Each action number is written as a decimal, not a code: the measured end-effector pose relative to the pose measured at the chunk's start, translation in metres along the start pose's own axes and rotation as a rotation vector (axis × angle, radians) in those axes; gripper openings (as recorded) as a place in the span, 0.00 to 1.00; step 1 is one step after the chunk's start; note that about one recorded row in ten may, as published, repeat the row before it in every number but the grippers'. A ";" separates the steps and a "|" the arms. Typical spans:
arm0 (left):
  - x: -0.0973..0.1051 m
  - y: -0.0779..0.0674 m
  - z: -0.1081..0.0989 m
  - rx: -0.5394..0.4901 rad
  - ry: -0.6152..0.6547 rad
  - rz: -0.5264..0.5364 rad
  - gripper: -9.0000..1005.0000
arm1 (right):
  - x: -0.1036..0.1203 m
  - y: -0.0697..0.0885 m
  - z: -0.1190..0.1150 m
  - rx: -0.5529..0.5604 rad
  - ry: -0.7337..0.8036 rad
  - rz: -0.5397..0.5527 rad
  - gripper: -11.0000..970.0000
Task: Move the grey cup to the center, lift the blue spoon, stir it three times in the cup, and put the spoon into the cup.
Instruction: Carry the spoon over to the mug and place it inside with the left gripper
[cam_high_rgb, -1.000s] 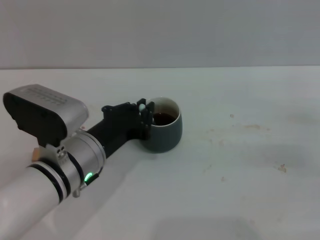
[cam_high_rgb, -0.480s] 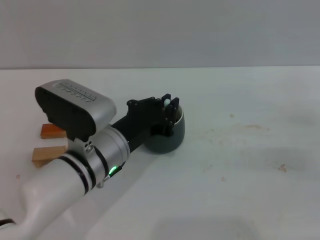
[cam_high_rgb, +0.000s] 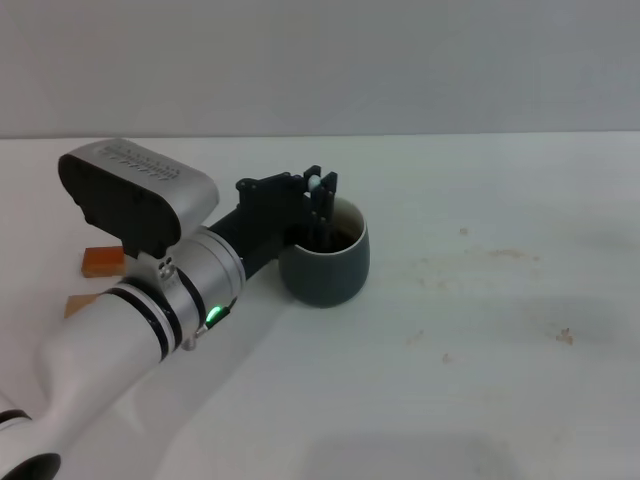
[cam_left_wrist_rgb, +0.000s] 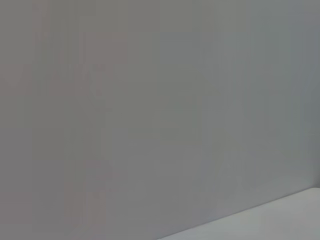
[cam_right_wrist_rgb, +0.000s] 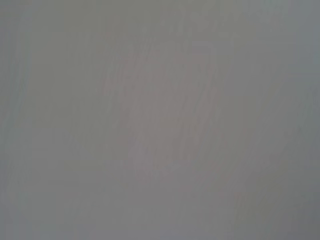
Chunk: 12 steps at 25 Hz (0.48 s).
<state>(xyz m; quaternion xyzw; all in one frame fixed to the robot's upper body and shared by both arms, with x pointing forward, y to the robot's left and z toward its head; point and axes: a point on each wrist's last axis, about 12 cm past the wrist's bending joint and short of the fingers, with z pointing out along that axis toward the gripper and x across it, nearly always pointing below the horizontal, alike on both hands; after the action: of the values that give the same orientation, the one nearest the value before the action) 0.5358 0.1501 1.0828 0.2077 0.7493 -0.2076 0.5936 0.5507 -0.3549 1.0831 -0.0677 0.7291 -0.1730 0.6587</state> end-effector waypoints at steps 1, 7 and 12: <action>0.001 0.002 -0.001 -0.007 0.001 -0.002 0.18 | 0.000 0.000 0.000 0.000 -0.001 0.000 0.01; 0.003 0.010 -0.013 -0.040 0.005 -0.019 0.18 | -0.002 0.001 0.002 -0.004 -0.004 -0.001 0.01; 0.001 0.008 -0.025 -0.046 -0.001 -0.036 0.18 | -0.003 0.002 0.004 -0.007 -0.006 -0.001 0.01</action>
<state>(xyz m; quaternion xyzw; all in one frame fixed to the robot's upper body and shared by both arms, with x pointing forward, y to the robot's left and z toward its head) 0.5195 0.1705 1.0861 0.1804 0.7571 -0.2013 0.5948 0.5549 -0.3528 1.0855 -0.0708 0.7277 -0.1708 0.6605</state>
